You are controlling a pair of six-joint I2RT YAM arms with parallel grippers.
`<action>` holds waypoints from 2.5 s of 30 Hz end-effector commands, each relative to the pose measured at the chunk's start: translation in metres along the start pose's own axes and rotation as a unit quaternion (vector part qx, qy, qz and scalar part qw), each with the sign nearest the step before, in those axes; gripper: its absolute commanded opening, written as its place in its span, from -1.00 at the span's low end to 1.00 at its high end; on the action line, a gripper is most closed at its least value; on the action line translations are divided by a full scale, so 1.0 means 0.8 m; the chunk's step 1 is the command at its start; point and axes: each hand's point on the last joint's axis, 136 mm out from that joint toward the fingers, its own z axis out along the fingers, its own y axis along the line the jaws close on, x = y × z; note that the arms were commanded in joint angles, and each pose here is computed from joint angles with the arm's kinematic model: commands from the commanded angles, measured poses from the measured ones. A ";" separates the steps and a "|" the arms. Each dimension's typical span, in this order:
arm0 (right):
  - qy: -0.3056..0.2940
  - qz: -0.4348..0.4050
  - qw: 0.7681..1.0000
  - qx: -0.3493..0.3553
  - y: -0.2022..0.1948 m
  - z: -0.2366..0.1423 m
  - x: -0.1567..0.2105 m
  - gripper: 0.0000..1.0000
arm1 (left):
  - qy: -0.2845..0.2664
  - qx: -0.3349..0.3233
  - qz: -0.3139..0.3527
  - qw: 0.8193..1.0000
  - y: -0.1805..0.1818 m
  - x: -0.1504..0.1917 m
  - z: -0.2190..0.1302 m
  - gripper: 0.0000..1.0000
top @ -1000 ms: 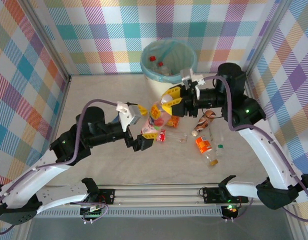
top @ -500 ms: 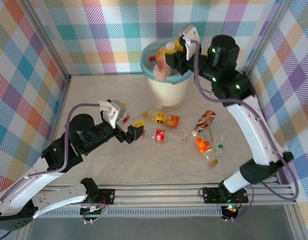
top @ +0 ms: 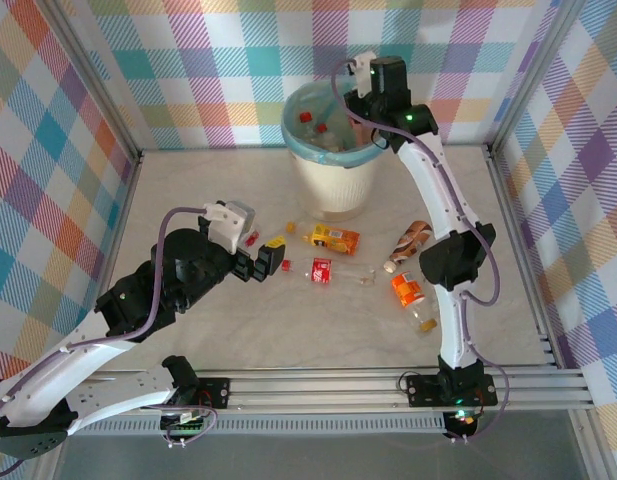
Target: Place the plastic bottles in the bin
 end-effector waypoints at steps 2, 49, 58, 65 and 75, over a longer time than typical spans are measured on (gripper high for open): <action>0.016 0.053 0.998 -0.025 0.002 0.005 0.016 -0.99 | 0.000 -0.017 -0.006 1.000 0.009 0.001 0.000 1.00; -0.096 0.051 0.975 -0.195 0.095 -0.195 -0.092 0.40 | 0.100 -0.160 -0.035 0.981 0.078 0.031 0.019 1.00; -0.114 0.054 0.954 -0.271 0.124 -0.291 -0.037 0.42 | 0.277 -0.194 -0.162 0.927 0.161 0.145 0.080 1.00; -0.083 0.055 0.961 -0.258 0.117 -0.319 0.020 0.47 | 0.373 -0.193 -0.220 0.880 0.210 0.253 0.136 1.00; -0.048 0.053 0.966 -0.248 0.115 -0.327 0.073 0.56 | 0.458 -0.150 -0.248 0.840 0.216 0.341 0.185 0.96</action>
